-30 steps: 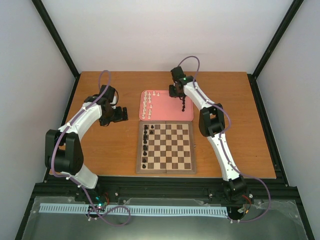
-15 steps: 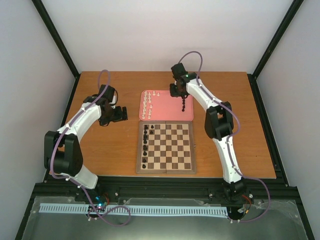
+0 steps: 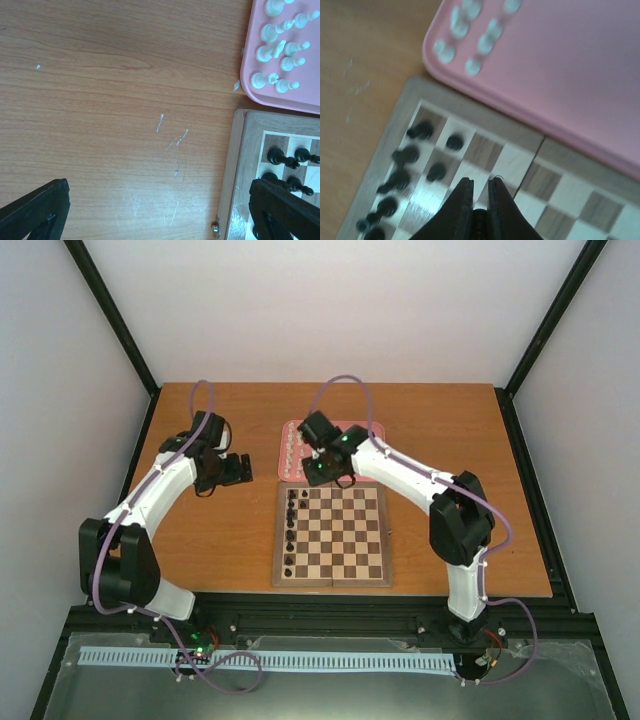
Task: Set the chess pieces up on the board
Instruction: Place the chess piece on the chessboard.
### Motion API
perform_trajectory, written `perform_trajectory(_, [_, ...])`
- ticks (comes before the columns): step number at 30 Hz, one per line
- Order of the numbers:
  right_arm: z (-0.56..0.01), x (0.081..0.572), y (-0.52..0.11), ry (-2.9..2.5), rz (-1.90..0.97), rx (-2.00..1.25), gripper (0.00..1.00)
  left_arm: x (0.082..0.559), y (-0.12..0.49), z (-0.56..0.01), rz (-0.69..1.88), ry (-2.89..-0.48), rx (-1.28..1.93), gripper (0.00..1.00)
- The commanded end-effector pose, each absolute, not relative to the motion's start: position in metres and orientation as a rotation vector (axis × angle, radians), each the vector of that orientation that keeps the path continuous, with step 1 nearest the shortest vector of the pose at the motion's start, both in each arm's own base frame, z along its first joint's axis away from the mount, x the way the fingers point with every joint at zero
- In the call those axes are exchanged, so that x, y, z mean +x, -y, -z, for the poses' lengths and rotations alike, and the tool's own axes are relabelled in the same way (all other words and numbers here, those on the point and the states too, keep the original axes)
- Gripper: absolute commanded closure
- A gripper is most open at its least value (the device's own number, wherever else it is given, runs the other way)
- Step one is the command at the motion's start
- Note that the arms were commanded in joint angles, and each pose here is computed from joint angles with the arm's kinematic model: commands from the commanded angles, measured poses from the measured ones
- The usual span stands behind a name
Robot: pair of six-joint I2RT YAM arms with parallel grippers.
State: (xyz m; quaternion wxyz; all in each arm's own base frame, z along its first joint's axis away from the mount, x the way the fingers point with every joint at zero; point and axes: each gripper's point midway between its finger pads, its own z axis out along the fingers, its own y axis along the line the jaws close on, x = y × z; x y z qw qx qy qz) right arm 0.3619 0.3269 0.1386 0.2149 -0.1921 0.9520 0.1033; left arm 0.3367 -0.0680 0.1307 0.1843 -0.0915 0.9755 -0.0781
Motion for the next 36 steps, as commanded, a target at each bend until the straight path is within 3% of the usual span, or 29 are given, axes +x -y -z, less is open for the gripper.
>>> perform_trajectory(1, [-0.137,0.328,-0.342,-2.643,-0.317,-0.515,0.92,0.331,0.066,-0.143,0.231,-2.713,-0.250,0.00])
perform_trajectory(14, [-0.110,0.276,-0.379,-2.679,-0.352,-0.634,0.92,0.324,0.063,-0.143,0.216,-2.706,-0.253,0.00])
perform_trajectory(36, [-0.069,0.278,-0.381,-2.721,-0.280,-0.722,0.91,0.327,0.063,-0.139,0.211,-2.705,-0.244,0.00])
